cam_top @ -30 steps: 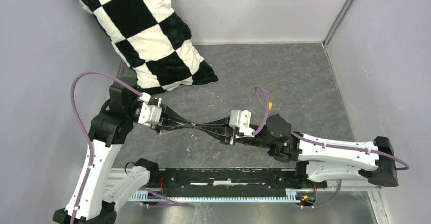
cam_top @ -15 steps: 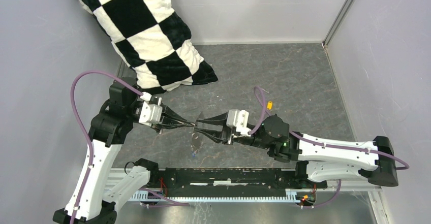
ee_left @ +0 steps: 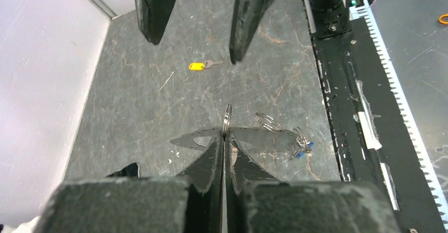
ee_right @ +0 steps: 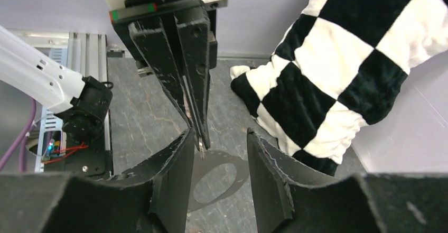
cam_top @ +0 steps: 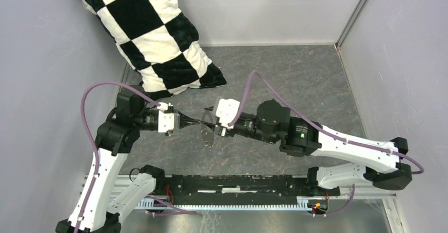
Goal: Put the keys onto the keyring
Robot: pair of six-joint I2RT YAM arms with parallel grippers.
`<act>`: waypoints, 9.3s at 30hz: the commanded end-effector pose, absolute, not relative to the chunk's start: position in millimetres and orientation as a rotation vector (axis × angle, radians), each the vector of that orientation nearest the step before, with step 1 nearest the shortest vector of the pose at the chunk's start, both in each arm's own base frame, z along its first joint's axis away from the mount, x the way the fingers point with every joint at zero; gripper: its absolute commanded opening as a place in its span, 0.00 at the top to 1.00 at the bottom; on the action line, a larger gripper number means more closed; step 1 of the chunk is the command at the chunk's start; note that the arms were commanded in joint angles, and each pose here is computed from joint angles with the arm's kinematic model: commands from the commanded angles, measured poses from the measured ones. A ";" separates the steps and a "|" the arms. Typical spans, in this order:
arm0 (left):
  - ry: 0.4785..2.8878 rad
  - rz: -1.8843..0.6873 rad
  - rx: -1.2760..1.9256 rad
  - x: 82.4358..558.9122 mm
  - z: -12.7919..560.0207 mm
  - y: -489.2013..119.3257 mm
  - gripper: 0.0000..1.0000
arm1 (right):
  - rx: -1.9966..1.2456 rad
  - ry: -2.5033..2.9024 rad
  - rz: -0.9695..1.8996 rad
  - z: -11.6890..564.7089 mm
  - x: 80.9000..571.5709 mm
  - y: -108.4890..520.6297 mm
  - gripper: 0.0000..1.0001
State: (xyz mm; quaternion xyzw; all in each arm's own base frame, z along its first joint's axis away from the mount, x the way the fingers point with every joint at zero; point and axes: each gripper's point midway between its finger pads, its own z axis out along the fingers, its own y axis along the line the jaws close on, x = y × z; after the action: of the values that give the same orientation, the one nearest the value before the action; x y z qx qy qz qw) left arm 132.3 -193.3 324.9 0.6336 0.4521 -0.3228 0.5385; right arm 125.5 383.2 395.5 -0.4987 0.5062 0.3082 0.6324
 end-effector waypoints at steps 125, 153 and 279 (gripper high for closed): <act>1.305 -0.936 1.330 134.7 298.4 -196.8 0.98 | -1.034 1.545 0.632 257.9 171.2 313.6 0.64; 1.253 -0.893 1.460 132.8 274.6 -194.3 0.95 | -0.726 2.281 0.747 53.3 105.5 245.2 0.54; 1.034 -1.167 1.367 79.6 366.5 -203.8 0.83 | -1.037 0.833 1.044 404.7 87.5 381.5 1.00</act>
State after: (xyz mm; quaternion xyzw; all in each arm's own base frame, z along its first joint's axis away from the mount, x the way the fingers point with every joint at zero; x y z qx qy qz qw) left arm 90.5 -205.1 350.6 0.5578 0.4519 -0.4801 0.5042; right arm 87.5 385.0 371.3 -0.5033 0.3983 0.4350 0.6315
